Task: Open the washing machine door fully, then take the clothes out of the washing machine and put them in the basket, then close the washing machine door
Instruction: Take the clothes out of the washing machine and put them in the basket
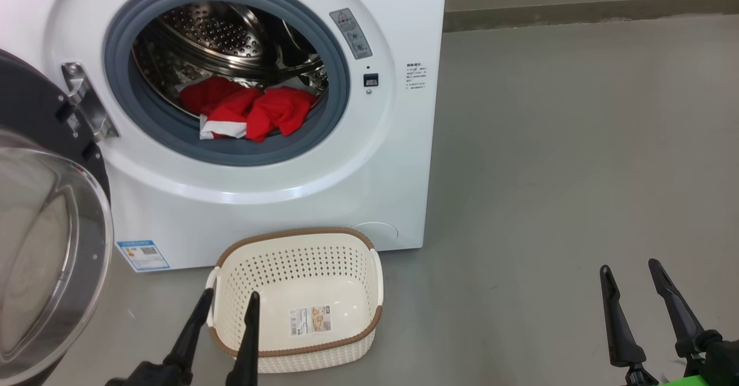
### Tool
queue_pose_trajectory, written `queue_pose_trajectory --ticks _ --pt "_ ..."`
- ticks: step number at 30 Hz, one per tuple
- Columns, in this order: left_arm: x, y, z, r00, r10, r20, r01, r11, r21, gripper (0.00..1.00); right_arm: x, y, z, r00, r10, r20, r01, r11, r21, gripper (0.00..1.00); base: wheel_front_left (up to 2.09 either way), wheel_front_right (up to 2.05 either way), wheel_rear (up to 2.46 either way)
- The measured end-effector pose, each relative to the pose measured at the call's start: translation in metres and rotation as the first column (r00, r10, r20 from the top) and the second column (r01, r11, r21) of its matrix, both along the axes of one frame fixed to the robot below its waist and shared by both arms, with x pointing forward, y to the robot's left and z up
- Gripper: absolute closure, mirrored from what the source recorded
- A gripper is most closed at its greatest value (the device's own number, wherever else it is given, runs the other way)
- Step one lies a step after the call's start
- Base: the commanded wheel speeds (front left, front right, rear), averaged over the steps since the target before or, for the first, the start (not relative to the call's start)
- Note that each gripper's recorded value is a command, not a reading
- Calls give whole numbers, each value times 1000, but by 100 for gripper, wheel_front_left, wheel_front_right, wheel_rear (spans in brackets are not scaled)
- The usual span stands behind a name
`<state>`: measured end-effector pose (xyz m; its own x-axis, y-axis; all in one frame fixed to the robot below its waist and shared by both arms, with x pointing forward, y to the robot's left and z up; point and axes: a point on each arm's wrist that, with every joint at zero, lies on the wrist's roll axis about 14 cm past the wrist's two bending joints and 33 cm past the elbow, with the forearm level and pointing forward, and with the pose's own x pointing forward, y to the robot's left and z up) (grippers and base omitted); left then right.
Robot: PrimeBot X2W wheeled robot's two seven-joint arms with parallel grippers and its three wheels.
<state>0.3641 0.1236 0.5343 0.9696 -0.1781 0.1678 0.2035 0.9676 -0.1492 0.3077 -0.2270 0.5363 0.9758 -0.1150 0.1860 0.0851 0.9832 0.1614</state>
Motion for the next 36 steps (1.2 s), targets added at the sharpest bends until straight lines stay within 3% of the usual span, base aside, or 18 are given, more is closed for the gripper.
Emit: queue_pose_trajectory --ticks 22,36 --pt "-3 -7 4 999 -31 13 31 999 -9 0 4 4 -2 1000 15 -8 -15 1000 1 0 111 -110 0" --pt "-2 3 3 1000 17 8 -16 1000 -6 0 8 8 -5 999 28 -18 -28 1000 2 0 13 -13 0"
